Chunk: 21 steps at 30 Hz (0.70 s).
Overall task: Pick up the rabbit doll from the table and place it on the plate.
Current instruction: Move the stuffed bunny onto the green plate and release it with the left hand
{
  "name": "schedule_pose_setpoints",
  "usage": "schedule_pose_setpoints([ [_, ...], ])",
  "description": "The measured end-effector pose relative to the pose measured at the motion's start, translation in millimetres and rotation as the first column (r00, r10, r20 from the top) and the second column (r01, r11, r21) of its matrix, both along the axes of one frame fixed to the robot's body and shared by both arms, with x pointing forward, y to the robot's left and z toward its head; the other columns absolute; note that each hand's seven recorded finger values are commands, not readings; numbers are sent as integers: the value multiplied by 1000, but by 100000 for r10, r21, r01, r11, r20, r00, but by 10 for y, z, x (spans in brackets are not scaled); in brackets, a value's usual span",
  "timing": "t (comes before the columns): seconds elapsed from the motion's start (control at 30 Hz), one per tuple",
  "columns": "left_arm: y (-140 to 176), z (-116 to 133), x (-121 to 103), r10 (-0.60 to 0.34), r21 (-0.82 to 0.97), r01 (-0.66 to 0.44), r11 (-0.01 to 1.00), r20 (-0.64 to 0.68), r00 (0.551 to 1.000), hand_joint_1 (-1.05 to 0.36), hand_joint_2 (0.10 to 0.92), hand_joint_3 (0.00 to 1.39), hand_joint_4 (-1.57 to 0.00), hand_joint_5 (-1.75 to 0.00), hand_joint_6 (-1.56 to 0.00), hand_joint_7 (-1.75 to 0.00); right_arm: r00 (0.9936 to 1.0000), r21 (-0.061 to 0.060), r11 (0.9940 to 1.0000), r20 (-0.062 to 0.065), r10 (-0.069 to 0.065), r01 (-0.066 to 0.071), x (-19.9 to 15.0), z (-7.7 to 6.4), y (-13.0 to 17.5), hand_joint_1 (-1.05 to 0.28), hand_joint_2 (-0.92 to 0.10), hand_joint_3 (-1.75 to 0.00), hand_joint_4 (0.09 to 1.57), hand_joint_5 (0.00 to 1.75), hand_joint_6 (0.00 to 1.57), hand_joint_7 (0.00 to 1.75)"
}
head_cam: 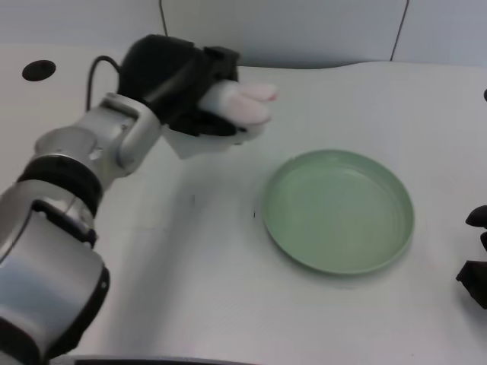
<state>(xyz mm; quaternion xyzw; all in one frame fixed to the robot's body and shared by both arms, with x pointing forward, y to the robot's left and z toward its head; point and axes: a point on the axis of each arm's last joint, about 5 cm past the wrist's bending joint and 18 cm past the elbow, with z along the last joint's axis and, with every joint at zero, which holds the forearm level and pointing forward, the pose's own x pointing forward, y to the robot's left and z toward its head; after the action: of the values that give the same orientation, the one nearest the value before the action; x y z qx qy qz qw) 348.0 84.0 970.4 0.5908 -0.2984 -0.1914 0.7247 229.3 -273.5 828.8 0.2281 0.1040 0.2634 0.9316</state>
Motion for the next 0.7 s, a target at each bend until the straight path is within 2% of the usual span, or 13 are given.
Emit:
schedule_pose_setpoints([
  [0.07, -171, -24, -43, -5381, -1292, 5360, 99848, -1703, 99841, -418, 921, 244, -798, -1725, -741, -1488, 99999, 630, 99997, 112, 511, -512, 2, -15, 34, -416, -921, -220, 1237, 1746, 946, 1746],
  [0.1, -243, -32, -63, -7471, -1834, 7431, 99707, -2205, 99696, -420, 921, 263, -792, -1738, -697, -1568, 99999, 686, 99997, -34, 468, -468, -2, -18, 35, -411, -921, -207, 1242, 1746, 935, 1746],
  [0.23, -462, -69, -134, -12874, -1415, 12821, 99165, -4716, 99056, -420, 921, 272, -783, -1746, -647, -1661, 99999, 681, 99998, -339, 84, -81, -3, -19, 34, -410, -921, -184, 1241, 1746, 912, 1746],
  [0.3, -513, -83, -150, -13020, -49, 13038, 99146, -5670, 98987, -411, 921, 258, -799, -1746, -618, -1728, 100000, 649, 99998, -301, 45, -43, -3, -19, 34, -419, -921, -186, 1241, 1746, 917, 1746],
  [0.43, -585, -116, -181, -12933, 1582, 13087, 99127, -7526, 98874, -408, 921, 255, -804, -1746, -610, -1745, 100000, 651, 99998, -33, 104, -104, -1, -19, 39, -421, -921, -188, 1240, 1746, 924, 1746],
  [0.5, -613, -134, -195, -12758, 2505, 13016, 99118, -8593, 98810, -382, 921, 219, -784, -1746, -608, -1640, 100000, -21, 100000, 249, 11, -11, 3, -17, 48, -407, -918, -175, 1242, 1746, 932, 1746],
  [0.53, -634, -162, -212, -12725, 3525, 13125, 99072, -9858, 98696, -384, 921, 214, -774, -1746, -644, -1534, 99996, -859, 99996, 872, -72, 79, 11, -11, 59, -404, -920, -169, 1246, 1746, 949, 1746],
  [0.63, -712, -282, -290, -13150, 7093, 14345, 98711, -15134, 97970, -393, 921, 228, -761, -1746, -686, -1416, 99957, -3193, 99946, 2802, 824, -734, 35, 2, 106, -408, -921, -153, 1267, 1746, 990, 1746],
  [0.7, -749, -328, -324, -12668, 8217, 14278, 98634, -17575, 97625, -423, 921, 289, -789, -1573, -687, -1329, 99958, -4079, 99910, 2631, 1254, -1147, 37, -3, 130, -404, -921, -151, 1278, 1746, 994, 1746],
])
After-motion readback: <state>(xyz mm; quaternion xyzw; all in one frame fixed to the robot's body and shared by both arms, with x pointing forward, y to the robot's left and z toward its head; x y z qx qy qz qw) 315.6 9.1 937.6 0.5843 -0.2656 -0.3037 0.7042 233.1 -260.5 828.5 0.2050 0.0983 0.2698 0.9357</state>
